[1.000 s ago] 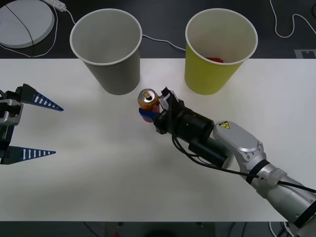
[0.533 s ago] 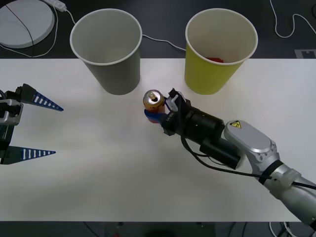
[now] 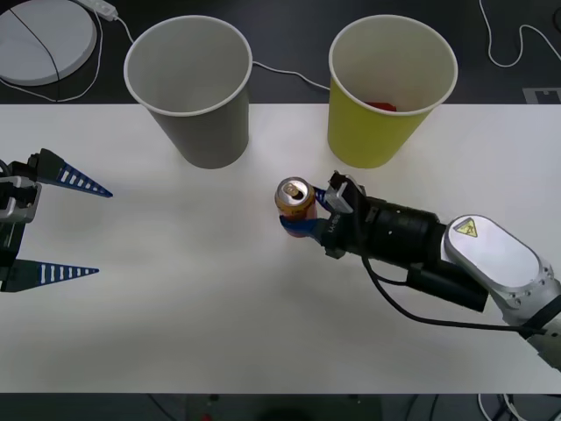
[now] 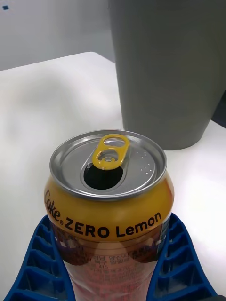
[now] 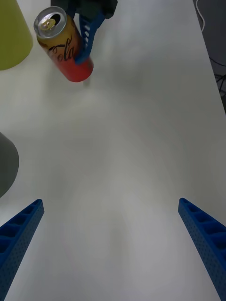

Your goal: Put the can into the green bin and the plastic bottle into the gray bin

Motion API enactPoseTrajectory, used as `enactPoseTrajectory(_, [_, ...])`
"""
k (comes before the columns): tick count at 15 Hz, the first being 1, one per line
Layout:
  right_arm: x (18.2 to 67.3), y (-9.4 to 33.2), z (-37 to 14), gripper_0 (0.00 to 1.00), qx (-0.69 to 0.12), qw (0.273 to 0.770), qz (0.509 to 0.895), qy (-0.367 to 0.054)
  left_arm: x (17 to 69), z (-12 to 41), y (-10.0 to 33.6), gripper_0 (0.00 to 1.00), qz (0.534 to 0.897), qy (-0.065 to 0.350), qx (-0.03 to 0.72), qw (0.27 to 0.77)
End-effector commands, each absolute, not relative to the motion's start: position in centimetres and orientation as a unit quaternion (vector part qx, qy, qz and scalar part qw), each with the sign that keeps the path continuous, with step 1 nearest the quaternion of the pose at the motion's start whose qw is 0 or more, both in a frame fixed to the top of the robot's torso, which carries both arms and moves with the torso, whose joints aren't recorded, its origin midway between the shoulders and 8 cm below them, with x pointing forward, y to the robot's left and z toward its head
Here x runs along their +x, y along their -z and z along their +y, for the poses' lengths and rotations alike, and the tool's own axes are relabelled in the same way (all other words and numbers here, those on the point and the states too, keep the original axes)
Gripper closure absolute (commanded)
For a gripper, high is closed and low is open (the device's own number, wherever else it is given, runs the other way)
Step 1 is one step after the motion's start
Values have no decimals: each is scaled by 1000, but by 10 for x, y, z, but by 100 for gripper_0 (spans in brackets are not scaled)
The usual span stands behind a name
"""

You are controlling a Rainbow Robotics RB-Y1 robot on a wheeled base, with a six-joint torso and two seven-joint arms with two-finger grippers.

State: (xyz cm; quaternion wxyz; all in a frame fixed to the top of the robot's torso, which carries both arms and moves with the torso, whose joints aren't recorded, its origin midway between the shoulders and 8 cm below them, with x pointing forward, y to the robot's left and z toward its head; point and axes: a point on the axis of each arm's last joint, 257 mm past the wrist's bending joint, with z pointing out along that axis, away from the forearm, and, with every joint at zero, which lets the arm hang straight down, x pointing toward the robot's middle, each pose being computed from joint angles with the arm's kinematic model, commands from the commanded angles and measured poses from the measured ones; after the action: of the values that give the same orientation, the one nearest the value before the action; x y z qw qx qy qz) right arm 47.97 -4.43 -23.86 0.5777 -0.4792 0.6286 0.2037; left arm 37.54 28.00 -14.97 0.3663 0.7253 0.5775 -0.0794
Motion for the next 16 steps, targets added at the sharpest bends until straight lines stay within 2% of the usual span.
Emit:
enactPoseTrajectory(1, [466, 230, -61, 100, -503, 549, 635, -206, 375, 280, 150, 0, 578, 79, 725, 366])
enactPoseTrajectory(4, [451, 213, -78, 100, -514, 520, 652, -202, 375, 280, 150, 0, 578, 79, 725, 366])
enactPoseTrajectory(11, [413, 163, -127, 100, -498, 440, 723, -189, 375, 280, 150, 0, 578, 79, 725, 366])
enactPoseTrajectory(16, [402, 136, -167, 100, -477, 404, 765, -158, 375, 280, 150, 0, 578, 79, 725, 366])
